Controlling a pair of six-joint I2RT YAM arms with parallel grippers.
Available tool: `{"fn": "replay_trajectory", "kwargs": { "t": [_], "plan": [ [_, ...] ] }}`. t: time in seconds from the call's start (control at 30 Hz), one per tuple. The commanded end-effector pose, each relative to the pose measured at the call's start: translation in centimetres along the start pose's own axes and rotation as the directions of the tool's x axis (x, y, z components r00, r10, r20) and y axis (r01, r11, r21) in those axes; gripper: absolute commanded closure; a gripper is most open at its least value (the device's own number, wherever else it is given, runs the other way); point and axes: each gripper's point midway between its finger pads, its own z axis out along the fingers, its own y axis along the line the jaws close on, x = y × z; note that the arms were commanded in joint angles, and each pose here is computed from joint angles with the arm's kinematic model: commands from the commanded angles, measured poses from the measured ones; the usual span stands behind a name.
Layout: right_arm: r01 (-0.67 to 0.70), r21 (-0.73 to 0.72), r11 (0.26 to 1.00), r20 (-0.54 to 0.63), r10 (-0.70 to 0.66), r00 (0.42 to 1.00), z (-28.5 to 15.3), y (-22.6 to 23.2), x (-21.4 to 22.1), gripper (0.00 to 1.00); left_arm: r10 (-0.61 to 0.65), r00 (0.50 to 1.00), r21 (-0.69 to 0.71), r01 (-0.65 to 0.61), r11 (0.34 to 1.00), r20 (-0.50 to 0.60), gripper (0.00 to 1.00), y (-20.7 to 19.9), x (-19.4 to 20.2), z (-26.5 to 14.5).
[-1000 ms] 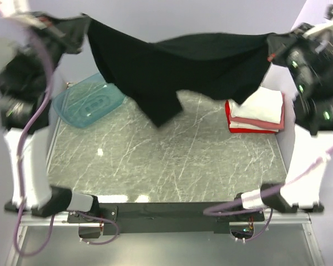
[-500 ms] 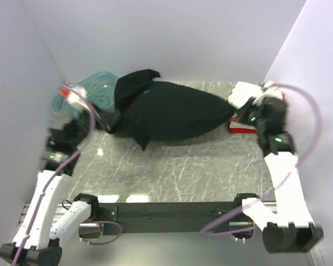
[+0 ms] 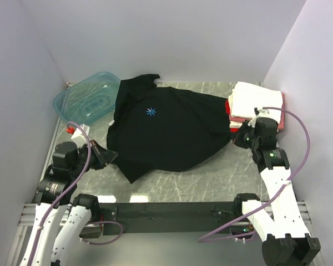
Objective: Fold and stack the t-shirts
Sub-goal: Flatten the tshirt out
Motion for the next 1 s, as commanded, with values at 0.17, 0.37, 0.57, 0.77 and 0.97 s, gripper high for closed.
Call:
{"fn": "replay_trajectory", "kwargs": {
  "t": [0.17, 0.37, 0.57, 0.77, 0.97],
  "plan": [
    [-0.038, 0.089, 0.995, -0.004, 0.039, 0.999, -0.8, -1.4, 1.7, 1.0, -0.008, 0.99, -0.094, -0.005, 0.996, -0.137, 0.99, 2.9, 5.2, -2.5],
    [-0.056, 0.142, 0.988, 0.092, 0.043, 0.995, -3.6, -2.1, 0.2, 0.98, -0.024, 0.984, -0.138, -0.001, 0.99, -0.177, 0.99, 3.9, 7.0, -3.9],
    [-0.082, 0.183, 0.98, 0.137, 0.058, 0.989, -4.6, -2.9, -0.2, 0.83, -0.033, 0.978, -0.105, 0.011, 0.994, -0.207, 0.67, 3.3, 8.0, -4.7],
    [-0.101, 0.16, 0.982, 0.199, 0.068, 0.978, -5.6, -2.4, -1.4, 0.4, -0.02, 0.992, -0.115, 0.006, 0.993, -0.123, 0.22, 2.4, 6.4, -6.8],
    [-0.076, 0.062, 0.995, 0.129, 0.067, 0.989, -3.6, -0.4, 0.0, 0.4, -0.033, 0.992, -0.12, 0.018, 0.993, -0.122, 0.2, 2.9, 5.4, -3.7]
  ]
}}
